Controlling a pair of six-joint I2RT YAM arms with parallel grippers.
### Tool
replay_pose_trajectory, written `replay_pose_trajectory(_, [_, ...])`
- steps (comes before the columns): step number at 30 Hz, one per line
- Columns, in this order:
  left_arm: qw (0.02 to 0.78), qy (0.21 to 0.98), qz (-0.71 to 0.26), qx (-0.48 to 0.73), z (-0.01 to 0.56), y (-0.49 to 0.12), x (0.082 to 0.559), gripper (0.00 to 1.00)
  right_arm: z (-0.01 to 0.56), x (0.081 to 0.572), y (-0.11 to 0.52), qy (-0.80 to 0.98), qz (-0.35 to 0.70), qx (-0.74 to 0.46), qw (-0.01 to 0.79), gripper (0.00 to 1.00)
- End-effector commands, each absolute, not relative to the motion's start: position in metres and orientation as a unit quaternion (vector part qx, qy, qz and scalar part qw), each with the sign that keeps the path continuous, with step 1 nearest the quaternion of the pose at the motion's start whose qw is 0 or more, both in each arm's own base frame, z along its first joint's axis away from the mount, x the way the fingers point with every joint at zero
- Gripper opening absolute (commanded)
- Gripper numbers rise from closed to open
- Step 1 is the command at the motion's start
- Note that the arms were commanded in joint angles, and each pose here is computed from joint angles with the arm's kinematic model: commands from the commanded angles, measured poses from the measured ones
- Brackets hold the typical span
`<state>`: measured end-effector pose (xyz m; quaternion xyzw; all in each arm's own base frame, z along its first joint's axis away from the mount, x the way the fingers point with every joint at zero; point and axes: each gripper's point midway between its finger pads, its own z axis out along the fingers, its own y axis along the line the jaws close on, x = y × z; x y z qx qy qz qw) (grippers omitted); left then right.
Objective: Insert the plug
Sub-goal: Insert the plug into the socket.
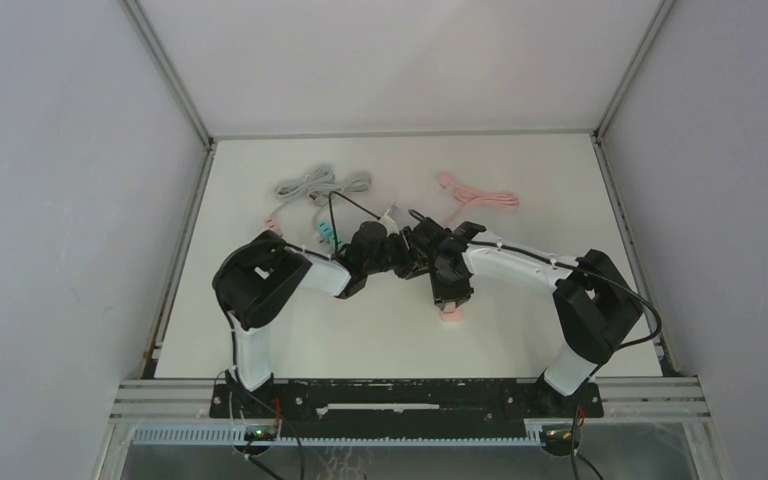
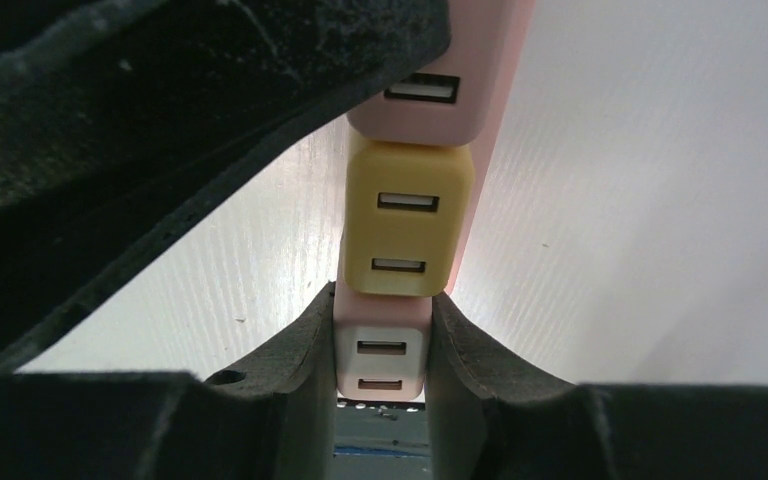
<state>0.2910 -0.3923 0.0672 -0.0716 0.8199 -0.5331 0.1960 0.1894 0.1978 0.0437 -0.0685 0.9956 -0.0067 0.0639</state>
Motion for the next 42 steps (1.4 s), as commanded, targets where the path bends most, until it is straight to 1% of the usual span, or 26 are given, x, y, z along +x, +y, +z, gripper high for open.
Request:
replay_pose_trajectory(1, [0.141, 0.870, -0.463, -0.097, 0.005, -0.369, 0.267, 0.44, -0.004, 0.168, 0.204, 0.995, -0.033, -0.093, 0.025, 0.00])
replay_pose_trajectory(5, [0.143, 0.869, -0.463, -0.099, 0.006, -0.369, 0.267, 0.43, -0.006, 0.168, 0.196, 0.994, -0.052, -0.095, 0.027, 0.00])
replay_pose_trajectory(13, [0.144, 0.869, -0.462, -0.100, 0.007, -0.368, 0.267, 0.43, -0.016, 0.167, 0.170, 0.999, -0.029, -0.038, 0.017, 0.00])
replay_pose_trajectory(20, [0.144, 0.870, -0.461, -0.101, 0.006, -0.368, 0.267, 0.43, -0.020, 0.165, 0.192, 0.997, -0.030, -0.064, 0.015, 0.00])
replay_pose_trajectory(24, [0.145, 0.869, -0.462, -0.102, 0.007, -0.368, 0.267, 0.43, -0.021, 0.164, 0.194, 0.997, -0.037, -0.068, 0.013, 0.00])
replay_pose_trajectory(27, [0.146, 0.869, -0.462, -0.101, 0.007, -0.368, 0.267, 0.44, -0.013, 0.169, 0.190, 0.997, -0.040, -0.062, 0.029, 0.00])
replay_pose_trajectory(33, [0.153, 0.867, -0.464, -0.100, 0.012, -0.368, 0.269, 0.49, 0.026, 0.189, 0.191, 0.994, -0.021, -0.047, 0.100, 0.00])
replay_pose_trajectory(34, [0.154, 0.866, -0.465, -0.099, 0.014, -0.369, 0.270, 0.50, 0.033, 0.193, 0.193, 0.993, -0.013, -0.046, 0.112, 0.05])
replay_pose_trajectory(39, [0.168, 0.862, -0.468, -0.093, 0.026, -0.370, 0.273, 0.55, 0.061, 0.204, 0.197, 0.986, 0.019, -0.037, 0.163, 0.50])
replay_pose_trajectory(41, [0.176, 0.861, -0.469, -0.089, 0.034, -0.370, 0.276, 0.57, 0.073, 0.206, 0.197, 0.982, 0.030, -0.034, 0.181, 0.62])
replay_pose_trajectory(42, [0.180, 0.859, -0.472, -0.087, 0.040, -0.370, 0.277, 0.58, 0.079, 0.207, 0.197, 0.981, 0.035, -0.032, 0.190, 0.66])
